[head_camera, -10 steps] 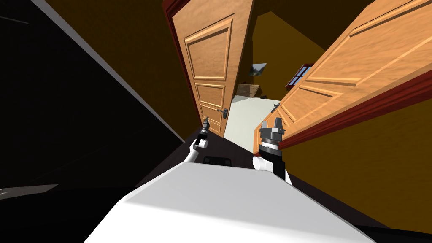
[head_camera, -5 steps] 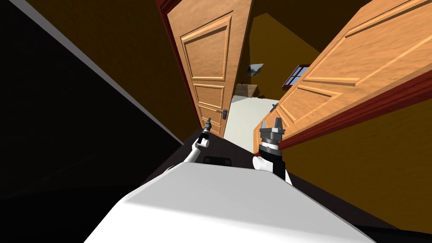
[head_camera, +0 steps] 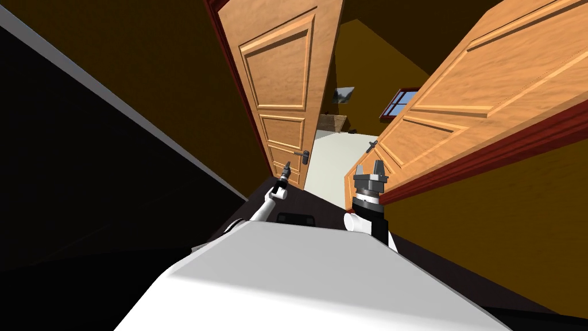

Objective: Push the door open

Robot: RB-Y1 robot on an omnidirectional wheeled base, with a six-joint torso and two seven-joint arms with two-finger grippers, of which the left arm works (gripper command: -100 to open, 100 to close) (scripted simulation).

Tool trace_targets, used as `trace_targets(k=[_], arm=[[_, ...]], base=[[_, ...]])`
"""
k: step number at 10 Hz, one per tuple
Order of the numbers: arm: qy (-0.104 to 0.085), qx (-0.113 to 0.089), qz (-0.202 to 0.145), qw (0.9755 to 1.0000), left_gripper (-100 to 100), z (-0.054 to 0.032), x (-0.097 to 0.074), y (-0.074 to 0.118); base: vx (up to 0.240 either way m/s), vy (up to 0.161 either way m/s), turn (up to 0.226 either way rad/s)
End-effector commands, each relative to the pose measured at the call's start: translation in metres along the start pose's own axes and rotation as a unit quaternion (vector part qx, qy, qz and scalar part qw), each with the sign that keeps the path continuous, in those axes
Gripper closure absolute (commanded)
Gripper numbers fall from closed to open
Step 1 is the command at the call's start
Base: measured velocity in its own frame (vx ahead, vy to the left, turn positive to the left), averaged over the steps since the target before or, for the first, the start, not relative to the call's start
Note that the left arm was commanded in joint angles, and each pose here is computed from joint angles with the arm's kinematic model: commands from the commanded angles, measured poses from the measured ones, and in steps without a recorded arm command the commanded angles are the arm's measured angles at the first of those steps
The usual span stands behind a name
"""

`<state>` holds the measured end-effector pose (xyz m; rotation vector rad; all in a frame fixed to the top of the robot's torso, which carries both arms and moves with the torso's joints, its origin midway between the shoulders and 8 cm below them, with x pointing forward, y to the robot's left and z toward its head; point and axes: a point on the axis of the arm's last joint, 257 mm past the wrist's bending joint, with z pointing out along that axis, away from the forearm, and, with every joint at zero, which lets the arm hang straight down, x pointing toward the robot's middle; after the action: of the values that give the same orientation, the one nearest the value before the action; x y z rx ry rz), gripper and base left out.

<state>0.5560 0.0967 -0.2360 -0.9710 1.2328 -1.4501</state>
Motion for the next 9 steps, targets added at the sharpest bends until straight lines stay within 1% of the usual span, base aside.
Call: trace_targets(k=[1, 2, 3, 9], arm=[[0.006, -0.011, -0.002, 0.9999, -100, 0.0032, 0.008, 0.008], [0.01, -0.018, -0.003, 0.9998, -100, 0.0056, 0.013, 0.013], [0.01, -0.018, -0.003, 0.9998, -100, 0.0056, 0.013, 0.013], [0.03, -0.051, -0.007, 0.9982, -100, 0.0162, 0.038, 0.038]], base=[[0.084, 0.056, -0.074], [0.08, 0.047, -0.064], [0.059, 0.024, -0.014], [0.074, 0.038, -0.05]])
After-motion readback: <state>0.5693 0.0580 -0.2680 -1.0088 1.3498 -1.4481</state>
